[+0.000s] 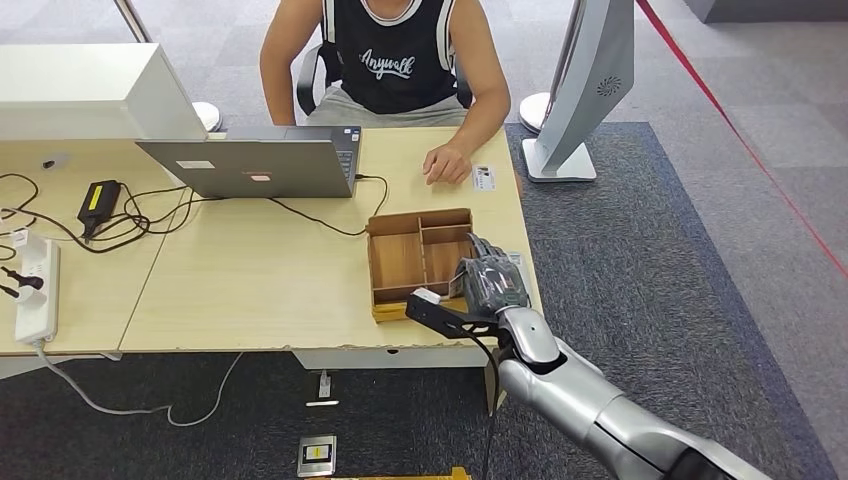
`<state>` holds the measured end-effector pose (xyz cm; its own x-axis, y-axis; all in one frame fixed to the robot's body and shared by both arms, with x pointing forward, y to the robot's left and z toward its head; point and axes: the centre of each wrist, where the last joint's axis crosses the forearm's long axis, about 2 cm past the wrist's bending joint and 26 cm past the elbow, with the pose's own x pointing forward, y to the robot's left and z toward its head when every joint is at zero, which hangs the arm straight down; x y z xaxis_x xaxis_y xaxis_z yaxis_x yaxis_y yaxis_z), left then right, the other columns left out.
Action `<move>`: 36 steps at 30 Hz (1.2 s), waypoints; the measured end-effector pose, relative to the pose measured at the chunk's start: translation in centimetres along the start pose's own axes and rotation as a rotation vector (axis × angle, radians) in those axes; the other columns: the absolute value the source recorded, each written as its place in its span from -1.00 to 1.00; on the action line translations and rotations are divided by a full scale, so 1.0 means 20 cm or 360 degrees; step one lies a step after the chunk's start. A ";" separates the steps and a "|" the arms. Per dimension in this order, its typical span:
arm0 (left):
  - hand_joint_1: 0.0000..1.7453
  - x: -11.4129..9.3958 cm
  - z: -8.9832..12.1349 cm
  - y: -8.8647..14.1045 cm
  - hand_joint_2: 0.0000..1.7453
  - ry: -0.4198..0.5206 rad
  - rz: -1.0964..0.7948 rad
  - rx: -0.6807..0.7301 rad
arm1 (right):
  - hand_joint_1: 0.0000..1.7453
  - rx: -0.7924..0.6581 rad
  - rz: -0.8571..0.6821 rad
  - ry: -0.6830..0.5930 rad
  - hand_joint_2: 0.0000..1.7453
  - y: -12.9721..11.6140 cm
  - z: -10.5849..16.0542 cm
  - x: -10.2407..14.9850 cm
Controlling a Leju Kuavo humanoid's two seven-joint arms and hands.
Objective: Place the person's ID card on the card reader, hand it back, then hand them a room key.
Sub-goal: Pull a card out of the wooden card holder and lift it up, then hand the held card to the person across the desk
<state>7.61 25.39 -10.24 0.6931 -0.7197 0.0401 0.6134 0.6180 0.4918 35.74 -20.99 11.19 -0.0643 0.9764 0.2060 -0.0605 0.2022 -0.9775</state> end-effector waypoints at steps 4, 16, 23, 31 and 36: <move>-1.00 0.00 0.00 0.00 -1.00 -0.0003 0.0002 -0.0001 | 1.00 0.0005 -0.0006 -0.0007 1.00 0.00 -0.01 0.00; -1.00 0.01 0.00 0.00 -1.00 -0.0016 -0.0002 0.0004 | 1.00 0.0010 -0.0021 -0.0003 1.00 0.00 -0.01 0.00; -1.00 0.01 0.00 0.00 -1.00 -0.0016 -0.0002 0.0004 | 1.00 0.0010 -0.0021 -0.0002 1.00 0.00 -0.01 0.00; -1.00 0.01 0.00 0.00 -1.00 -0.0019 -0.0006 0.0007 | 1.00 0.0014 -0.0023 0.0005 1.00 0.01 -0.01 0.00; -1.00 0.01 0.00 0.00 -1.00 -0.0023 -0.0009 0.0011 | 1.00 0.0002 -0.0023 0.0012 1.00 0.01 -0.01 0.00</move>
<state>7.66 25.23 -10.20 0.6839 -0.7279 0.0497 0.6147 0.6115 0.4983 35.99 -20.89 11.07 -0.0556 0.9740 0.2195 -0.0626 0.2160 -0.9744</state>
